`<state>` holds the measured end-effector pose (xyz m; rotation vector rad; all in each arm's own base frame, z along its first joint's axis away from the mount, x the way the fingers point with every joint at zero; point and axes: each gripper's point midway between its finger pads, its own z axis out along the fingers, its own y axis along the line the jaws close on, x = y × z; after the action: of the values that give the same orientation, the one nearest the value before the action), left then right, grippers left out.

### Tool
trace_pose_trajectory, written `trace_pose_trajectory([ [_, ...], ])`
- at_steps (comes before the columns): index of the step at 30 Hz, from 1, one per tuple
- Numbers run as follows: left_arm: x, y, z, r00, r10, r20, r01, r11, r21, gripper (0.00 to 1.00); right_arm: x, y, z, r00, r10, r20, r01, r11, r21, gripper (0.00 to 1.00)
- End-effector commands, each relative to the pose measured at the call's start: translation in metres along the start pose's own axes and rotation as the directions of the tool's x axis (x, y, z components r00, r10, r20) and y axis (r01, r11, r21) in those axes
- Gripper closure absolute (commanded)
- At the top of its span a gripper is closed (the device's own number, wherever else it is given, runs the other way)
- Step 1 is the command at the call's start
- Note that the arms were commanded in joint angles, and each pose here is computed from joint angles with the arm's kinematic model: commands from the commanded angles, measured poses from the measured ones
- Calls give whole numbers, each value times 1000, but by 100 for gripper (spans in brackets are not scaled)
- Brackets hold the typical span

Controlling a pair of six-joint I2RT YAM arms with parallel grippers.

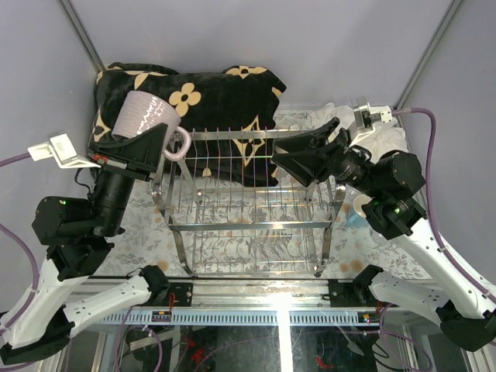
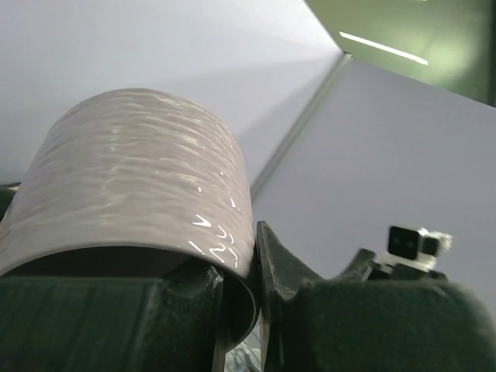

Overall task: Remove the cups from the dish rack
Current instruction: Place the cup at the center of the board.

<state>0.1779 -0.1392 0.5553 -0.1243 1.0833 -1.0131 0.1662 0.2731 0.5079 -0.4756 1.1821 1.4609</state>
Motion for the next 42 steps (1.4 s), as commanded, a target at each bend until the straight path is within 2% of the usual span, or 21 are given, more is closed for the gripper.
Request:
trace_pose_trajectory([
  [1,-45,25,-4,988,98,122,-77,982,-173,100,-11,7,-8,997,-65,45,65,998,-8,35],
  [5,-54,47,-14,978,141,155,-91,953,-289,100,-8,8,-15,996,-74,46,75,997,-2,35],
  [13,-65,93,-36,961,215,171,-92,840,-535,100,-9,12,-25,992,-116,51,116,993,7,34],
  [21,-58,125,-55,953,289,96,-145,709,-691,100,-14,8,-29,986,-157,55,154,987,49,34],
  [27,-42,147,-73,944,329,19,-199,618,-761,100,-24,7,-35,972,-224,71,217,972,94,33],
  [33,-4,159,-65,941,325,-93,-277,582,-765,100,-30,13,-39,959,-274,74,268,960,87,32],
  [38,16,169,-65,938,318,-136,-302,561,-771,100,-35,14,-46,950,-301,83,291,950,112,31],
  [42,29,185,-74,929,327,-172,-327,511,-795,100,-37,19,-53,946,-310,94,299,948,110,30],
])
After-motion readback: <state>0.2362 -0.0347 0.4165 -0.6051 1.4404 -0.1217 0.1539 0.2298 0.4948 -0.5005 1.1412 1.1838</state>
